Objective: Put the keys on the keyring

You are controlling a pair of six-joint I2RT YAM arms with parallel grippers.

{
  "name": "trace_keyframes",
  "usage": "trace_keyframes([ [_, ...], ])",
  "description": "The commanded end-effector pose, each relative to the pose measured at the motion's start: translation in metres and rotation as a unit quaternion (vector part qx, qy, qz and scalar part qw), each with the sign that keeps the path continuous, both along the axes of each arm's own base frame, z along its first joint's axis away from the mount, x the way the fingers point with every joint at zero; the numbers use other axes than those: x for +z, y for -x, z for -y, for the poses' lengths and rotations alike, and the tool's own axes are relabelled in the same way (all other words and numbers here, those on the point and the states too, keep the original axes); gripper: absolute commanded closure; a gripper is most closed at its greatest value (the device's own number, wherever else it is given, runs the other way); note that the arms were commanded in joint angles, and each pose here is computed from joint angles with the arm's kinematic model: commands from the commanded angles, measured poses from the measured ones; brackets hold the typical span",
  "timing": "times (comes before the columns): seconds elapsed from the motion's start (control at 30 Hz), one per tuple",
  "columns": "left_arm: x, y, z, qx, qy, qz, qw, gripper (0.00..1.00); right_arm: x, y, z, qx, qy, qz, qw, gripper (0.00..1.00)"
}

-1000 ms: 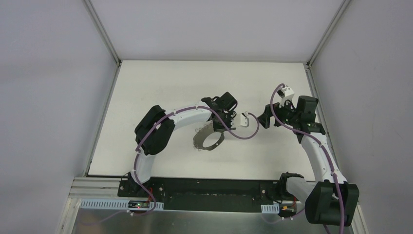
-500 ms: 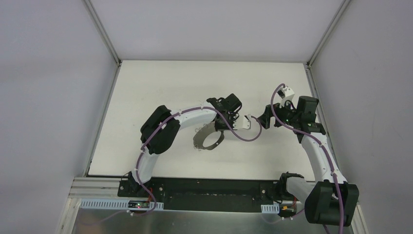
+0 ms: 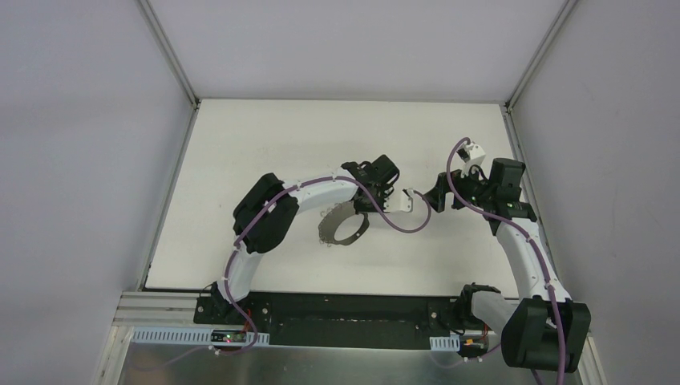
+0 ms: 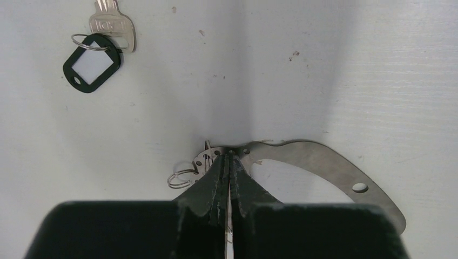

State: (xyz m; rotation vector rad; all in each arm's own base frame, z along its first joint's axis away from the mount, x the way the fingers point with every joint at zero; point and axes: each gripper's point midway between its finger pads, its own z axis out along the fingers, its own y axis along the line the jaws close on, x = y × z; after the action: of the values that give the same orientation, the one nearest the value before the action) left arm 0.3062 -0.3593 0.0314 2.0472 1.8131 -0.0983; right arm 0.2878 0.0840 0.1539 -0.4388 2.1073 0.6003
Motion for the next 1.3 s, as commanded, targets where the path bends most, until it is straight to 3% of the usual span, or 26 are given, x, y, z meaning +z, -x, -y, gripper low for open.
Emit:
trace_keyframes([
  [0.0,0.023,-0.008,0.008,0.014,0.025,0.024,0.999,1.00,0.022,-0.008,-0.002,0.011,-0.008,0.028,1.000,0.02],
  [0.3,0.083,0.004,0.008,0.053,0.133,-0.018,0.989,1.00,0.031,-0.005,-0.006,0.017,-0.018,0.039,0.999,0.02],
  [0.47,0.079,0.002,0.006,0.043,0.116,-0.025,0.992,0.99,0.033,-0.004,-0.006,0.018,-0.018,0.041,0.999,0.02],
  [0.7,0.046,-0.007,0.003,0.032,0.045,-0.037,0.998,0.67,0.033,-0.002,-0.007,0.023,-0.018,0.045,0.999,0.02],
  [0.87,0.036,-0.011,0.006,0.028,0.024,-0.029,0.999,0.54,0.031,-0.002,-0.007,0.026,-0.018,0.042,0.999,0.02],
  [1.07,0.023,-0.019,0.004,0.026,-0.012,-0.015,0.999,0.55,0.029,-0.002,-0.008,0.028,-0.018,0.039,0.999,0.02],
  [1.27,0.012,-0.022,0.002,0.016,-0.034,-0.007,0.999,0.70,0.028,-0.002,-0.007,0.026,-0.017,0.037,0.999,0.02],
])
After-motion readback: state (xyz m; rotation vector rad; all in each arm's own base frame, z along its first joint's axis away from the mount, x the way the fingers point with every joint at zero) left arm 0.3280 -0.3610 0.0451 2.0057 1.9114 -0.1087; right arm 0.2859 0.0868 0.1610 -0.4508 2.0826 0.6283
